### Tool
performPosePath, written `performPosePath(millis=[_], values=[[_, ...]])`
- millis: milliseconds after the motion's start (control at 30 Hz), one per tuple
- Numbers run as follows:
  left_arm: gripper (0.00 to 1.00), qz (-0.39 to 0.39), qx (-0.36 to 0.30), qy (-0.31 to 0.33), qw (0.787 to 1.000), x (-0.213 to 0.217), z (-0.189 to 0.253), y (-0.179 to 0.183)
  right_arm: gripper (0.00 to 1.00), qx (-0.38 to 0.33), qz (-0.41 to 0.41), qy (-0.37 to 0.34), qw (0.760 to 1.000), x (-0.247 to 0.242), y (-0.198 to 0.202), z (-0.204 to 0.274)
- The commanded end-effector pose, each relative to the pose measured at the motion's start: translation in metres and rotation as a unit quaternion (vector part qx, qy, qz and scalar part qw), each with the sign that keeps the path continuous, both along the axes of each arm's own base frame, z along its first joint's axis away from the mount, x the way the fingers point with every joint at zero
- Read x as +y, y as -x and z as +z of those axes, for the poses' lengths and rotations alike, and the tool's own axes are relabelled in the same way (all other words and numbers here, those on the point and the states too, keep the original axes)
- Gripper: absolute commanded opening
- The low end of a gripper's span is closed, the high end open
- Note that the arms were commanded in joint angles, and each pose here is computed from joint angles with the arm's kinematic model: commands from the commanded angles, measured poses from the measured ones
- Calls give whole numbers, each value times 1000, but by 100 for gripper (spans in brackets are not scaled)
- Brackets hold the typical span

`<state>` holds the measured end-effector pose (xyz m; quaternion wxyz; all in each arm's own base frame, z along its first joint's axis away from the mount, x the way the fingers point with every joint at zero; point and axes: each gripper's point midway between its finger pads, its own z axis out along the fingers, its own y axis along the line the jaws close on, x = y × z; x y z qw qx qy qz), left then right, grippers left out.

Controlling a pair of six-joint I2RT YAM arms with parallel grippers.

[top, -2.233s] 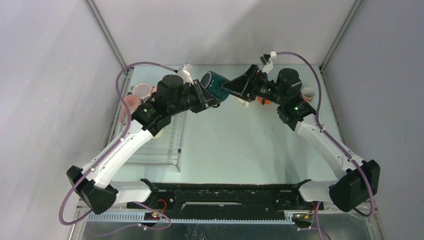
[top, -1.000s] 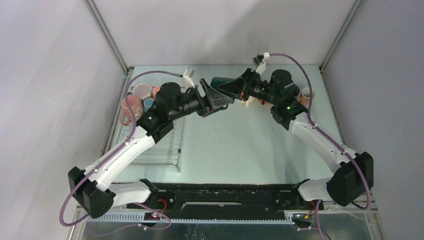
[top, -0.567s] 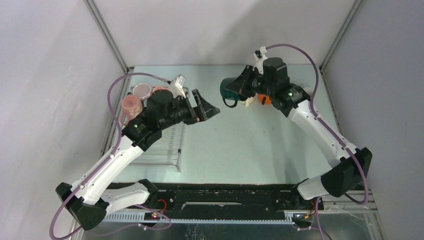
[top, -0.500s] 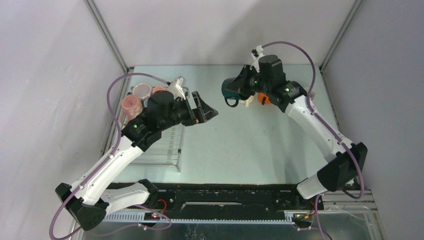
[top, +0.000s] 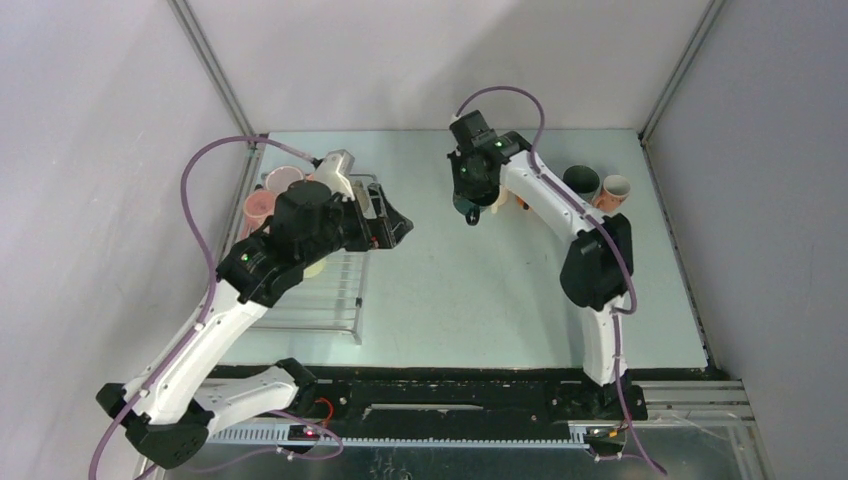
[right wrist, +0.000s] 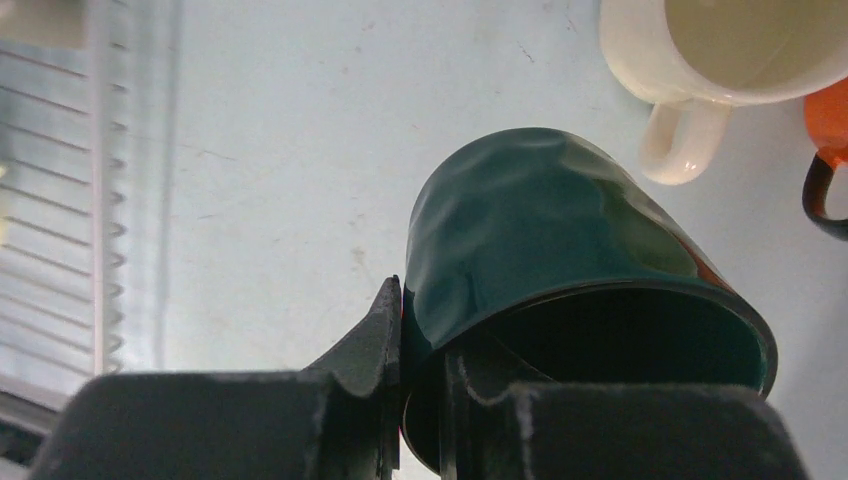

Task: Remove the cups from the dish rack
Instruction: Place the cup at the center of the board.

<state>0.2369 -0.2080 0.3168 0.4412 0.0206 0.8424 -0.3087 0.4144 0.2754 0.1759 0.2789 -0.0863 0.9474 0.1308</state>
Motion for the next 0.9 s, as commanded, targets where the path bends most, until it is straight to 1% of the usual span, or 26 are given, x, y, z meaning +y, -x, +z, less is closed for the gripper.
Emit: performPosePath(millis=[0,267,433,867], values=[[100,18,-43,-10,999,19,27,3,0,-36,31,46,998,0,-15,12],[100,39,-46,-18,998,32,29,6,0,3,56,86,995,7,-26,-38],[100,42,-45,-19,998,34,29,7,0,22,65,95,993,11,-27,-61],[100,57,-30,-28,998,39,13,6,0,47,76,123,988,12,-26,-98]])
